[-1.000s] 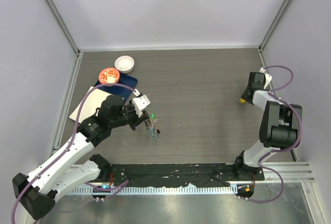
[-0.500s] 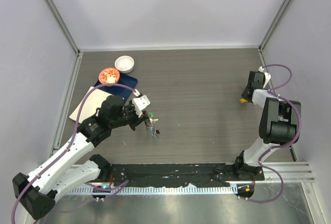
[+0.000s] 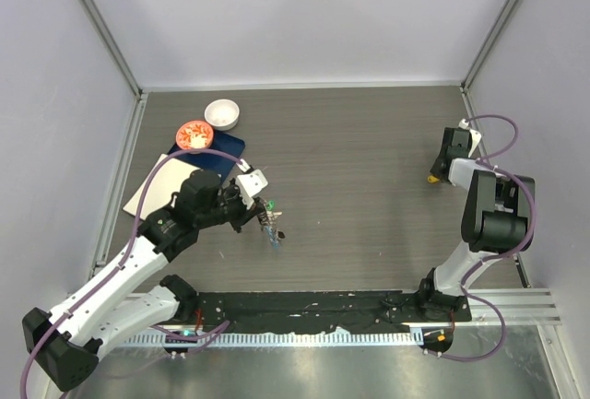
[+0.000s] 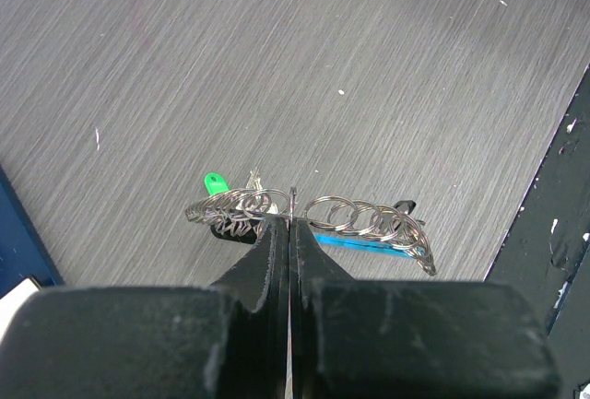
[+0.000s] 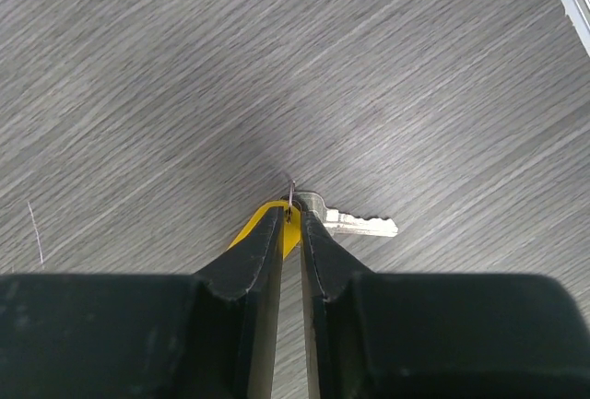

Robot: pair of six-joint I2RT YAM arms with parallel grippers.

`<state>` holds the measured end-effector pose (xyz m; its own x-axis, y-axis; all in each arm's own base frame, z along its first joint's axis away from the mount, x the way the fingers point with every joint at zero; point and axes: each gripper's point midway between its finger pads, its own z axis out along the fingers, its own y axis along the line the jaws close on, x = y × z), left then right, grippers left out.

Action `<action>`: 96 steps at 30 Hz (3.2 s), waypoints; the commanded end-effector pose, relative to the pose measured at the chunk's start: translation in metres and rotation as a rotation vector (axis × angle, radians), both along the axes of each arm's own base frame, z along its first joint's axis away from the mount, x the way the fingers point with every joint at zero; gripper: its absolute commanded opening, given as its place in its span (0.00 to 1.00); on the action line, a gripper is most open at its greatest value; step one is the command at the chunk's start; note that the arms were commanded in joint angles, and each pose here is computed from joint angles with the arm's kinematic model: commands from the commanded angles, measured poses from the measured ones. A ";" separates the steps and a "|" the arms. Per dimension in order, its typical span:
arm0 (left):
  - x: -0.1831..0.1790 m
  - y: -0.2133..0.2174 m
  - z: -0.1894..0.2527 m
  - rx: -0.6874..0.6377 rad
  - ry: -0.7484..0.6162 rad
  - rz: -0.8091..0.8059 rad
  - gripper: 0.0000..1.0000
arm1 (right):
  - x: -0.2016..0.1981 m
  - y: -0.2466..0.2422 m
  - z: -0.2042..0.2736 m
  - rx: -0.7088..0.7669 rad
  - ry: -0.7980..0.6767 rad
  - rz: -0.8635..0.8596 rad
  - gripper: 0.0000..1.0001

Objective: Put the keys on the keyring

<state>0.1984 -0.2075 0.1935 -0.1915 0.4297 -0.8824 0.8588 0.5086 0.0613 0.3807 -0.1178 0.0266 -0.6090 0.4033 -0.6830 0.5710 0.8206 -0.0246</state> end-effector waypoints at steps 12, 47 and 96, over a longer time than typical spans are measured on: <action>0.002 -0.004 0.016 -0.036 -0.061 -0.021 0.00 | 0.016 -0.009 0.016 -0.043 -0.044 0.014 0.03; -0.013 -0.033 0.024 -0.014 -0.134 -0.327 0.00 | -0.127 0.338 0.175 -0.027 -0.408 1.514 0.01; -0.029 -0.078 0.022 -0.050 -0.319 -0.576 0.00 | -0.217 0.413 0.177 0.028 -0.513 1.967 0.01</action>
